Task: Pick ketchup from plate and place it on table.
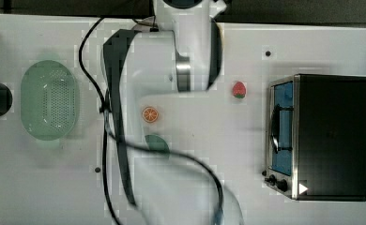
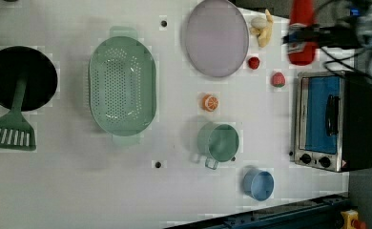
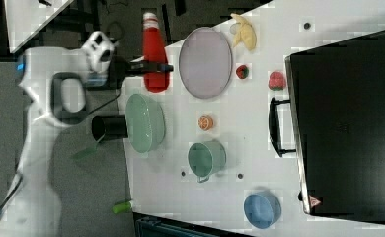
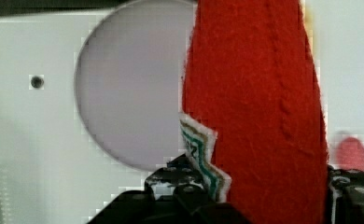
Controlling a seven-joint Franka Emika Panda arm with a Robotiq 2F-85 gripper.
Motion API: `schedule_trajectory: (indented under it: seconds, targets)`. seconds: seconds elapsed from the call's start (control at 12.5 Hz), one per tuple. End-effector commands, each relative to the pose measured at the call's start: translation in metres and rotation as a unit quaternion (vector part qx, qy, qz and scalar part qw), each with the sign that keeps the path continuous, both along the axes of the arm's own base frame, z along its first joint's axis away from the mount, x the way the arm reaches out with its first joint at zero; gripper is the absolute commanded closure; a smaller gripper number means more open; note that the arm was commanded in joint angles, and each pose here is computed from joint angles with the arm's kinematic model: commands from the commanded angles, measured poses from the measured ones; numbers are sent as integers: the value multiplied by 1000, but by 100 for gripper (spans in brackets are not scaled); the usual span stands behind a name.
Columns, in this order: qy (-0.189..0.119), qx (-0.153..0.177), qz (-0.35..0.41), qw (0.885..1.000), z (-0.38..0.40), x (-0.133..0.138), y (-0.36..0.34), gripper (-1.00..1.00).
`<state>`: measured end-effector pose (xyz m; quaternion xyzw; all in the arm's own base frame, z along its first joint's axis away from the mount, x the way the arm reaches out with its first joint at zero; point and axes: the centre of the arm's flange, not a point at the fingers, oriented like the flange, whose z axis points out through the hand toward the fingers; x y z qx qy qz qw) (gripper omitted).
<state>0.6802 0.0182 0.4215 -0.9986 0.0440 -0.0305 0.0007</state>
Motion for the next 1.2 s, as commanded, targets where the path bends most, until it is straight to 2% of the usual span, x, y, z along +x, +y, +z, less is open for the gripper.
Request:
schedule_trajectory:
  seconds: [0.08,0.48,0.56,0.88,1.2]
  targets:
    - [37,-8,-32,999,-2,-37,-47,-15]
    - [99,-16,-54,993,-48,-108,-65,-15]
    - [98,-16,-63,993,-63,-117,-68,-15]
    - [58,-11,-75,995,-131,-148,-64,-15]
    - [52,0,-107,993,-196,-171,-59,-15]
